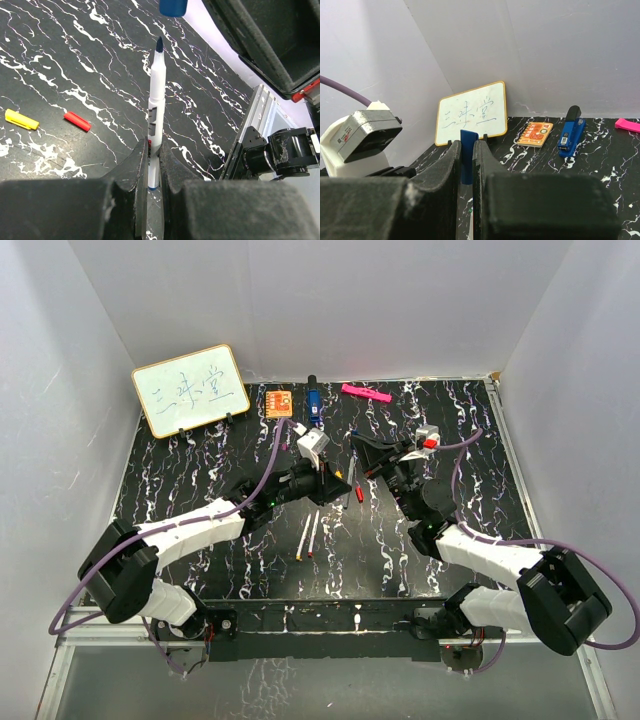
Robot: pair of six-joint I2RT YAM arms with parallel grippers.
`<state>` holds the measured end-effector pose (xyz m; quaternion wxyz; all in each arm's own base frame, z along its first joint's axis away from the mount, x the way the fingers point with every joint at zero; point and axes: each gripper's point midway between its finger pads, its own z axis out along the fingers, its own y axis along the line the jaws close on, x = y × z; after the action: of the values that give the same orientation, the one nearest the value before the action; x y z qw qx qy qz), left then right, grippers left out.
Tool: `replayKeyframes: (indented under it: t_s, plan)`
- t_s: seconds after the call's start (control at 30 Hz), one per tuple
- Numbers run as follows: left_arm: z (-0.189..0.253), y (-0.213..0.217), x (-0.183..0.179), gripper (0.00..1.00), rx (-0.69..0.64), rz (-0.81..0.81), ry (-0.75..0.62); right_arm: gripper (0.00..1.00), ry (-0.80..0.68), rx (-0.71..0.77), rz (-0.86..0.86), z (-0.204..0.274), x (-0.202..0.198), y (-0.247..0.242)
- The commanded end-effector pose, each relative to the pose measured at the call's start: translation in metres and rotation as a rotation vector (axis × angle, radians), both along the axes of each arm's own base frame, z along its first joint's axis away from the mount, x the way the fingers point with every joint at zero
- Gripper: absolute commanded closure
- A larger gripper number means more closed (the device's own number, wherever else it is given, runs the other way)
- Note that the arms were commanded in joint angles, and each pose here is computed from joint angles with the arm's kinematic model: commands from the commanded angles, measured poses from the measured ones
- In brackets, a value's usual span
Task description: Insert the pens into the pen caps
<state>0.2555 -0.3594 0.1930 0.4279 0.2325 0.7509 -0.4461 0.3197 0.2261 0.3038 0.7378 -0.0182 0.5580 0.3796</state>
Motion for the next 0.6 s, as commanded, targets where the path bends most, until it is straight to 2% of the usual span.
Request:
replayKeyframes:
  t_s: [0.0, 0.57]
  plan:
    - [0.040, -0.006, -0.002, 1.00, -0.076, -0.027, -0.082, 1.00, -0.057, 0.042, 0.003, 0.018, -0.004, -0.002]
    - [0.053, -0.002, 0.000, 1.00, -0.089, -0.003, -0.112, 1.00, -0.045, 0.042, 0.003, 0.016, -0.004, -0.003]
